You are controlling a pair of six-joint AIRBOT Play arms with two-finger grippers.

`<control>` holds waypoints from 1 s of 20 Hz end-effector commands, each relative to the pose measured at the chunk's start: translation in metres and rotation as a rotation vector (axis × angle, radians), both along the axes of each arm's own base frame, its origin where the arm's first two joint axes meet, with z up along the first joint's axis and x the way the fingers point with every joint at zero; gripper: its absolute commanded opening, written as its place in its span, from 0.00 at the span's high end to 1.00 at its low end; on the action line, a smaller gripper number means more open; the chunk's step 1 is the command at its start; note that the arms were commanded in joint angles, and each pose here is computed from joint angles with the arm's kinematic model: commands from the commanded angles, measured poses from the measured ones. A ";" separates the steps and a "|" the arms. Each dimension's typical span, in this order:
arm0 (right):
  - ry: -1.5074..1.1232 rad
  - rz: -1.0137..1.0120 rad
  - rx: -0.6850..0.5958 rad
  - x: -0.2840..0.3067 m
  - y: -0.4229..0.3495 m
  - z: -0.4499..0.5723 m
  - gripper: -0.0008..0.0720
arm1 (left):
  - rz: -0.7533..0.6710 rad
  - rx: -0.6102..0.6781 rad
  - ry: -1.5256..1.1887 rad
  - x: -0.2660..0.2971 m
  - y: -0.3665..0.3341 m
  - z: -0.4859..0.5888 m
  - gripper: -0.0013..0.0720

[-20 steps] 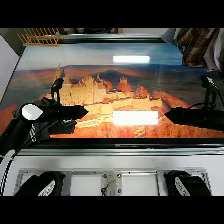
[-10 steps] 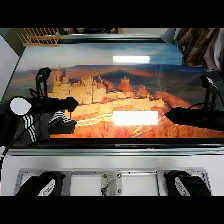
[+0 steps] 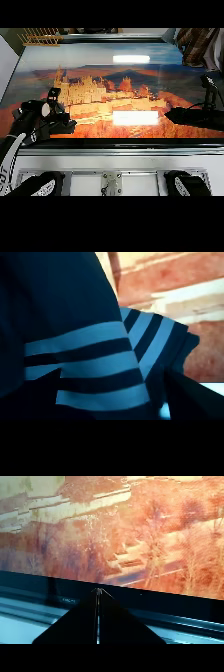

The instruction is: Fold the clothes and pants, and hang the long-sleeved shirts on hangers.

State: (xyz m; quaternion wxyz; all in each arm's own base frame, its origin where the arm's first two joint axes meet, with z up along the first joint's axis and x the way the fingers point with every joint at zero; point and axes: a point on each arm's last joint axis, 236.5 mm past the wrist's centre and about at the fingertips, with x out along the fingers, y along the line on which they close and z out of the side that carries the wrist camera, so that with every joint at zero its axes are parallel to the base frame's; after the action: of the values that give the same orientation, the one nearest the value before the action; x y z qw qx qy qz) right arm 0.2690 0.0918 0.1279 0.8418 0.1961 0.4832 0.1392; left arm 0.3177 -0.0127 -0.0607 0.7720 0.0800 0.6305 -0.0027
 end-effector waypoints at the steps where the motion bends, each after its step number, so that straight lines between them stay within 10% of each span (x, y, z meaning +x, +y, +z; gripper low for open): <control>1: 0.001 0.001 0.000 0.000 0.000 0.000 0.96 | -0.002 0.075 0.081 -0.003 0.009 -0.028 0.25; 4: 0.001 0.001 0.000 0.000 0.000 0.000 0.96 | 0.004 0.059 0.015 0.023 0.002 -0.006 0.97; 11: -0.032 -0.012 0.055 0.008 0.008 0.009 0.96 | -0.339 -0.142 -0.588 0.100 -0.164 0.200 0.97; 20: -0.350 -0.243 -0.184 0.061 -0.091 0.069 0.96 | -0.862 -0.397 -0.496 -0.013 -0.400 0.190 0.97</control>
State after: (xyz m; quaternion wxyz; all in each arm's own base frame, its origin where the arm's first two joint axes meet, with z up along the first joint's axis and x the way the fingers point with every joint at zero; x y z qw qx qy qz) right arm 0.3210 0.0338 0.1813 0.9215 0.1555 0.3487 0.0714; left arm 0.3472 -0.3554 0.1424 0.8619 0.1733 0.3249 -0.3487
